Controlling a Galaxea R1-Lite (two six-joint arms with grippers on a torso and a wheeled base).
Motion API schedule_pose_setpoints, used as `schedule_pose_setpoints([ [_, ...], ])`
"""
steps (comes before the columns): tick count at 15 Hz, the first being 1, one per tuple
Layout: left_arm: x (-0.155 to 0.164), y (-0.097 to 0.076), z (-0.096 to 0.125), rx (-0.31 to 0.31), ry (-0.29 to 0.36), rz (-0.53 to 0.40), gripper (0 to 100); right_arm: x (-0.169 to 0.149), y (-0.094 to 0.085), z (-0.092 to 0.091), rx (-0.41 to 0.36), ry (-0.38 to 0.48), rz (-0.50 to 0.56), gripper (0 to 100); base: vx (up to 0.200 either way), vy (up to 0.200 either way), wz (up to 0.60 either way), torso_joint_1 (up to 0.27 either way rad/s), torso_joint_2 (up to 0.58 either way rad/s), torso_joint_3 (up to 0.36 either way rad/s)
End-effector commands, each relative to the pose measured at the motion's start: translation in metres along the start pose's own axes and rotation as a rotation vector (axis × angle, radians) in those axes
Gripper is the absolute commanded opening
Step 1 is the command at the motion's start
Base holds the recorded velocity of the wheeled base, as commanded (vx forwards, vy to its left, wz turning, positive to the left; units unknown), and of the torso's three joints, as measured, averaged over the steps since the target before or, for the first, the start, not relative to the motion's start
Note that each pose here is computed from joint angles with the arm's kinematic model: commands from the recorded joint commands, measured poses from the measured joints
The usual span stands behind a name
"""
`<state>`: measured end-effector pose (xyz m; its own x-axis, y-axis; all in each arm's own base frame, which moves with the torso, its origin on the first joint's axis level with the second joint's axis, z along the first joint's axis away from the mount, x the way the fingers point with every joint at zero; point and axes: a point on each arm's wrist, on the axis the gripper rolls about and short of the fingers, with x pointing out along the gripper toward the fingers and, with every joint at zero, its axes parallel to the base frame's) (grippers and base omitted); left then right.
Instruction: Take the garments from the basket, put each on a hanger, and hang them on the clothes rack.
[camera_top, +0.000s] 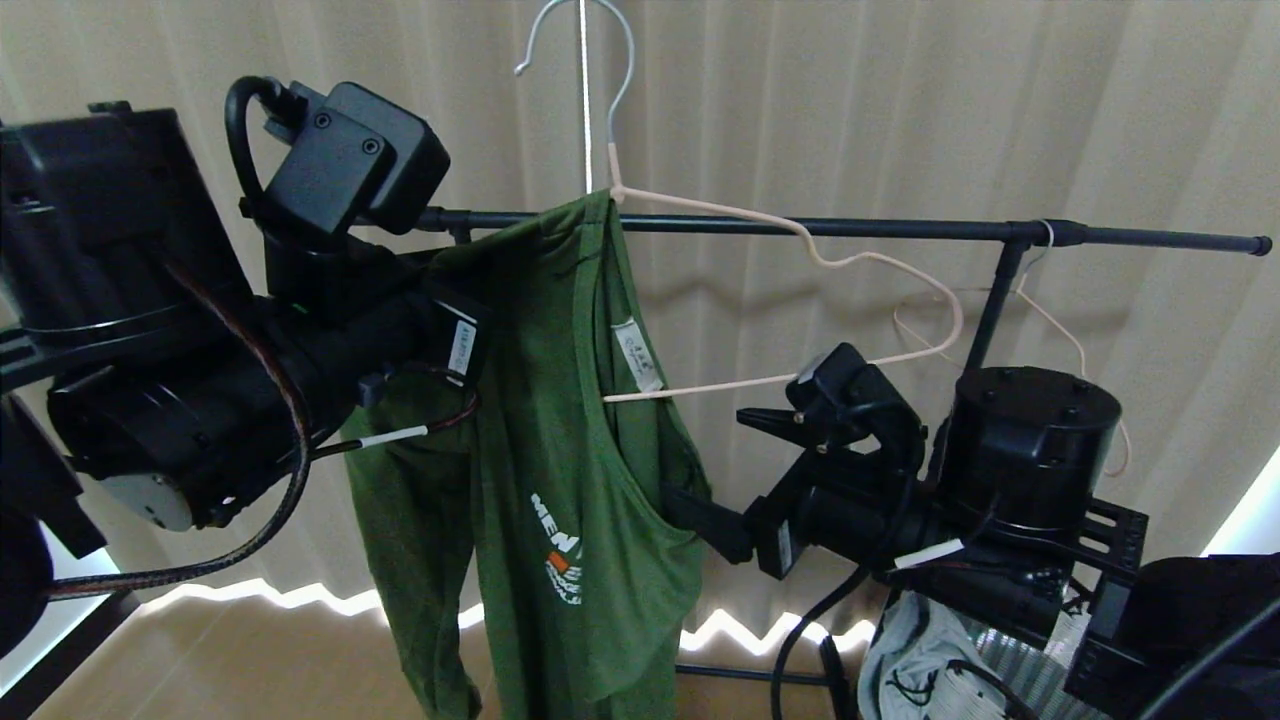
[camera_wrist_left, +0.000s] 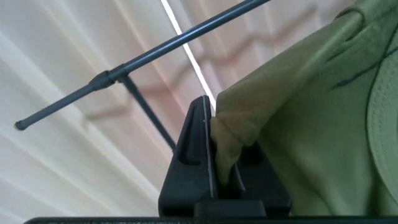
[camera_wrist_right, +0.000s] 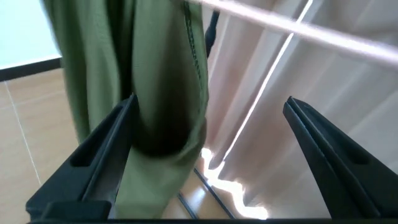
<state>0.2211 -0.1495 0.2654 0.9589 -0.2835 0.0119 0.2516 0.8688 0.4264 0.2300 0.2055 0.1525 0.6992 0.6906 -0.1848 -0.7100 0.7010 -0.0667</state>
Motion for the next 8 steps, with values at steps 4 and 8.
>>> schedule_pose_setpoints([
  [4,-0.008,-0.002,0.008,-0.009,-0.034,-0.015,0,0.02,-0.001,-0.021,-0.002,0.022,-0.034,100,0.0,0.0,0.0,0.0,0.0,0.0],
  [8,-0.011,0.003,0.01,-0.012,-0.042,0.002,0,0.009,-0.002,-0.025,-0.004,0.049,-0.058,100,0.0,0.0,0.0,0.0,0.0,0.0],
])
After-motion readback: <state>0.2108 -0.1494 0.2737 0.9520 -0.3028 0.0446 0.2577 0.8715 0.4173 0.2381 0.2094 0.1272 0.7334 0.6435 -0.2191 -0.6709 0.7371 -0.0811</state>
